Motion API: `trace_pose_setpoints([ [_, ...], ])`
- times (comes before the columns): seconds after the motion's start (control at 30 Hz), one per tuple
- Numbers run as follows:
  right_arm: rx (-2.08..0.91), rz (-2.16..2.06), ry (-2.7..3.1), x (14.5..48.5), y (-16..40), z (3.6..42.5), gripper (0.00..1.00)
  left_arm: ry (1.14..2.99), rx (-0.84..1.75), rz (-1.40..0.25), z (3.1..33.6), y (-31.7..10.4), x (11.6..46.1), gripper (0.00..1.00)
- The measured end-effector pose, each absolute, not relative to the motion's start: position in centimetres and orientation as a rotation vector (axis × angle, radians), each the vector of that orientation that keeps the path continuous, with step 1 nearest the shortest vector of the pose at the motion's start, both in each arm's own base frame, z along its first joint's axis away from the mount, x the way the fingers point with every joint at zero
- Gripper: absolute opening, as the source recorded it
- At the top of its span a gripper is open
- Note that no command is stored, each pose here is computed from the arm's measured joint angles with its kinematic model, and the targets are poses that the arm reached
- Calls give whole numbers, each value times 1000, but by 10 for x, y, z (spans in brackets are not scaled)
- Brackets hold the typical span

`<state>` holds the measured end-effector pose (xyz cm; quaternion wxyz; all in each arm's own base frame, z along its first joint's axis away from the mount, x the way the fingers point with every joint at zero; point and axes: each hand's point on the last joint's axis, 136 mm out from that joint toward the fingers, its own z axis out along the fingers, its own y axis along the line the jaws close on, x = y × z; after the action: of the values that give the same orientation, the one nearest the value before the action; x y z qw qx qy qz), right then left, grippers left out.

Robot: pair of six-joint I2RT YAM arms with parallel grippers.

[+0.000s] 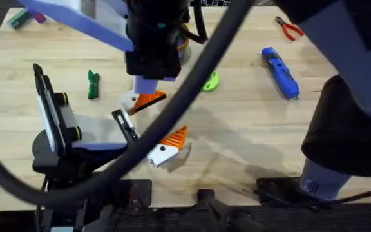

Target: Pick up the gripper from the table and insert it into the empty holder that is missing its gripper. Then pick up a screw, insert it into the mounting hole, and use the screwdriver to tighten it. Finally, clean up the table by picking up the vegetable and placing it into the bucket.

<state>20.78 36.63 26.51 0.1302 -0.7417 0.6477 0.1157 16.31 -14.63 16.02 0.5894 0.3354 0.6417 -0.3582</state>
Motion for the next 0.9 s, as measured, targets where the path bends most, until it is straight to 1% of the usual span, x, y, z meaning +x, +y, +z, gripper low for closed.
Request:
trace_pose_setpoints([
  [0.53, -2132, 398, 1830, 208, 380, 270, 6, 1494, 781, -834, 160, -146, 163, 985],
  [0.9, -2176, 398, 1860, 206, 386, 251, 6, 1494, 781, -834, 160, -146, 163, 987],
])
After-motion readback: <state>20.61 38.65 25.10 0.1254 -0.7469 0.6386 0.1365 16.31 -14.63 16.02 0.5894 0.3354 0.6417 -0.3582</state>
